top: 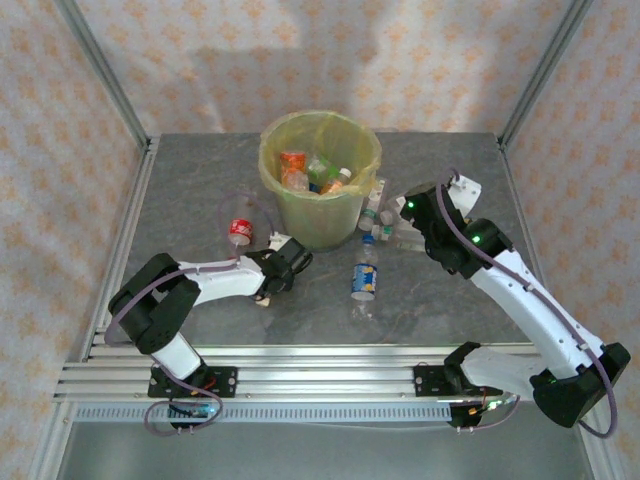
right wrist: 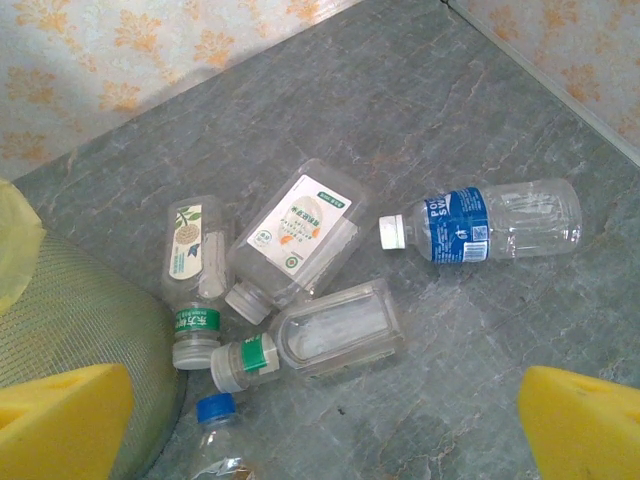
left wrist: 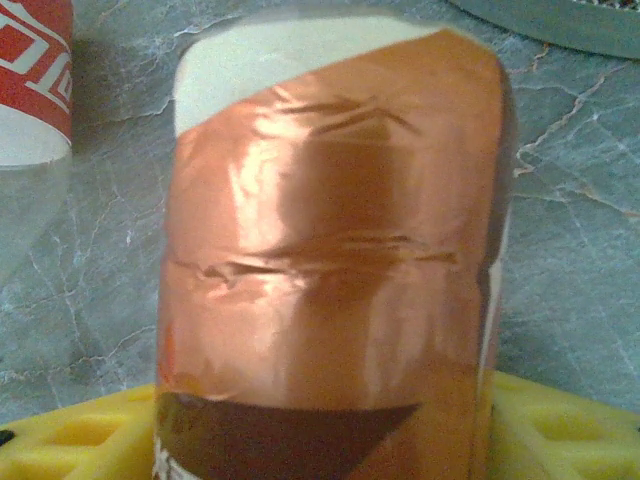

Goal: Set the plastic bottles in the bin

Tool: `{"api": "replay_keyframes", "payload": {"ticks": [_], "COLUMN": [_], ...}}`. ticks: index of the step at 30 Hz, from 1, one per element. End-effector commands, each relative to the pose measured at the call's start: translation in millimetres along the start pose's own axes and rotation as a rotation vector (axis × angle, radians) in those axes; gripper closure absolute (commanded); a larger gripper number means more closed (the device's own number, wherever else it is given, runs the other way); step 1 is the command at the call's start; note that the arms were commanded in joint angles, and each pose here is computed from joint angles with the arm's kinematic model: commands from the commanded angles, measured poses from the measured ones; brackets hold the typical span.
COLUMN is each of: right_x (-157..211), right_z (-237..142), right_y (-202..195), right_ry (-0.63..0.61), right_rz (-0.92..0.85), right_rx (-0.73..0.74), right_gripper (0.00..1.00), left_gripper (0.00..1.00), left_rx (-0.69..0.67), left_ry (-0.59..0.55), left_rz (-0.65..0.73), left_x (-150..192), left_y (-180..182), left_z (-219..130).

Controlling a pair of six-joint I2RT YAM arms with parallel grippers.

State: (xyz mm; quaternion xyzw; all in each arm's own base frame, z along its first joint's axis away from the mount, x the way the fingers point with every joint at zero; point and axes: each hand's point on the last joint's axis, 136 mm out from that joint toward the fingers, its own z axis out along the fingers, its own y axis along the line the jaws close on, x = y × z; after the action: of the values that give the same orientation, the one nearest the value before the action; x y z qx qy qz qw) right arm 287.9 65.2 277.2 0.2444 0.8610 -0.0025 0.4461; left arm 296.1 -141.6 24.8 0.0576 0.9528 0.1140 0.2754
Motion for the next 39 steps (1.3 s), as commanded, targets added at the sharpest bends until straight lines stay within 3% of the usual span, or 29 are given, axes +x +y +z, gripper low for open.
{"api": "replay_keyframes", "payload": {"ticks": [1,9,16,24,31,39], "right_x": [0,-1,-2,-3,-3,-2], "right_z": [3,3,4,4,3,0], "right_y": [-4,-2,3,6,8,8], "right_ry": [-0.007,-0.009,-0.010,-0.010,-0.007,0.006], "right_rz": [-0.009,-0.007,-0.008,-0.012,-0.003,0.017], "right_rx": [0.018,0.011,-0.005,-0.015,-0.027,-0.046], "right_gripper": [0.01,0.01,0.01,0.01,0.01,0.01], "left_gripper": [0.39,0.49,0.50,0.50,0.50,0.50], "left_rx": [-0.050,-0.080,-0.088,-0.065,0.033,0.213], "left_ry": [0.018,-0.094,-0.236,-0.474,-0.663,-0.906], "left_rz": [0.002,-0.074,-0.171,-0.263,-0.330,-0.356], "left_x": [4,-25,-61,-115,-171,-263], "left_y": [12,38,67,104,116,101], "left_z": [-4,-47,-101,-182,-239,-289]}}
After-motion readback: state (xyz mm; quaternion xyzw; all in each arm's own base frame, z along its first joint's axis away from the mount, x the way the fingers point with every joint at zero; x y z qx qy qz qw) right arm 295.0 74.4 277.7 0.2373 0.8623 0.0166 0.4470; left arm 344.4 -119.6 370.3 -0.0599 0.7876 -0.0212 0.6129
